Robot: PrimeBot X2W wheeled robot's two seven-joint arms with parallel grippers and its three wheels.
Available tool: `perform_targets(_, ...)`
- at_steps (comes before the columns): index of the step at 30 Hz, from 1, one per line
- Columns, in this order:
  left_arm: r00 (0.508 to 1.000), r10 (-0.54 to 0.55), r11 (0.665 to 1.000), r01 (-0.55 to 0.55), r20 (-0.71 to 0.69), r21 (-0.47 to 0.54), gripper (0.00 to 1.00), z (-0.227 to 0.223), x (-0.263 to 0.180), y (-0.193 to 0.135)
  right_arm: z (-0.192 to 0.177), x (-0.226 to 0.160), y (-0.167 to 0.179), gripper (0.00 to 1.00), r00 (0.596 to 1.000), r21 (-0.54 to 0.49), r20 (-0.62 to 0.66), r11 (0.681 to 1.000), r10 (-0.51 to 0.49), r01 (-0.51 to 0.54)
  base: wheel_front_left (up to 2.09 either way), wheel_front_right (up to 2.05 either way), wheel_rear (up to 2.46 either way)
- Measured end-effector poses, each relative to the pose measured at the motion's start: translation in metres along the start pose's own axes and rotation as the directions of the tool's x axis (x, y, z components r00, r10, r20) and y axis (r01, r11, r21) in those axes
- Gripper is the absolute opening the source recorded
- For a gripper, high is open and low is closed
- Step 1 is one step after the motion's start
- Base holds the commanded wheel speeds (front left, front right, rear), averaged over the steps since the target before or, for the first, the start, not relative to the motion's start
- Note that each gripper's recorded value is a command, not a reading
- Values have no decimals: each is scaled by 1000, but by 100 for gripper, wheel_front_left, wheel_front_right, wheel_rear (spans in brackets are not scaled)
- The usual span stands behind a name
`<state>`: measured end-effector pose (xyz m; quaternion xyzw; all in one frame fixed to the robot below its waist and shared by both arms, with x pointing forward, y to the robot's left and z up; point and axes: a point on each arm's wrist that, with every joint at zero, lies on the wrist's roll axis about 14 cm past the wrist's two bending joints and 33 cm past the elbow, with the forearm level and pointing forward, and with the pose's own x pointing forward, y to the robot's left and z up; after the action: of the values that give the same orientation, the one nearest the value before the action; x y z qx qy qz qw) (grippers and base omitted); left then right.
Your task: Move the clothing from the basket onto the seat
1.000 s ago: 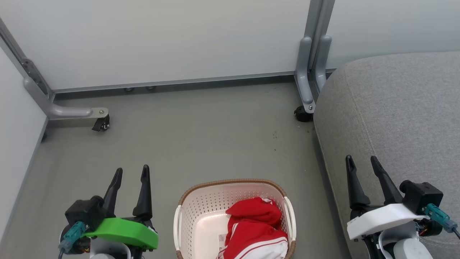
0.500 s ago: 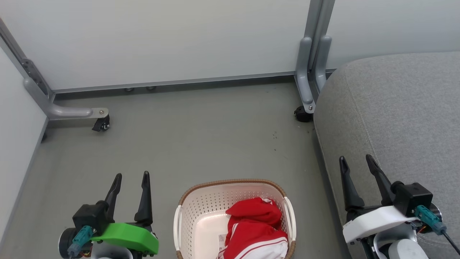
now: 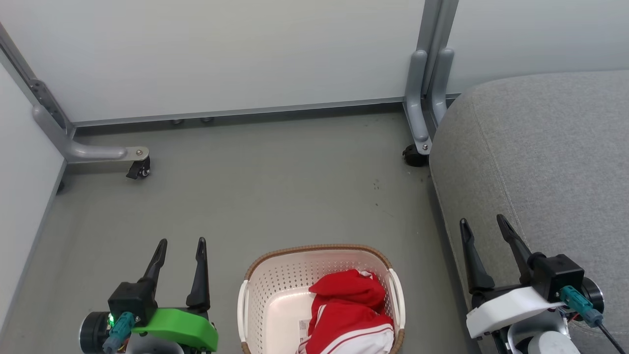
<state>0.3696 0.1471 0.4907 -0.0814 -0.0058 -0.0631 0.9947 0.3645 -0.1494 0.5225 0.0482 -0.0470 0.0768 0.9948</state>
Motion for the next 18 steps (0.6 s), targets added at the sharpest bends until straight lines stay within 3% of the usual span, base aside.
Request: perform_targets(18,1000,-12,999,13,-3,49,100,-4,0,-4,-2,1,4,100,1000,-44,-1,999,18,-18,0,0,0)
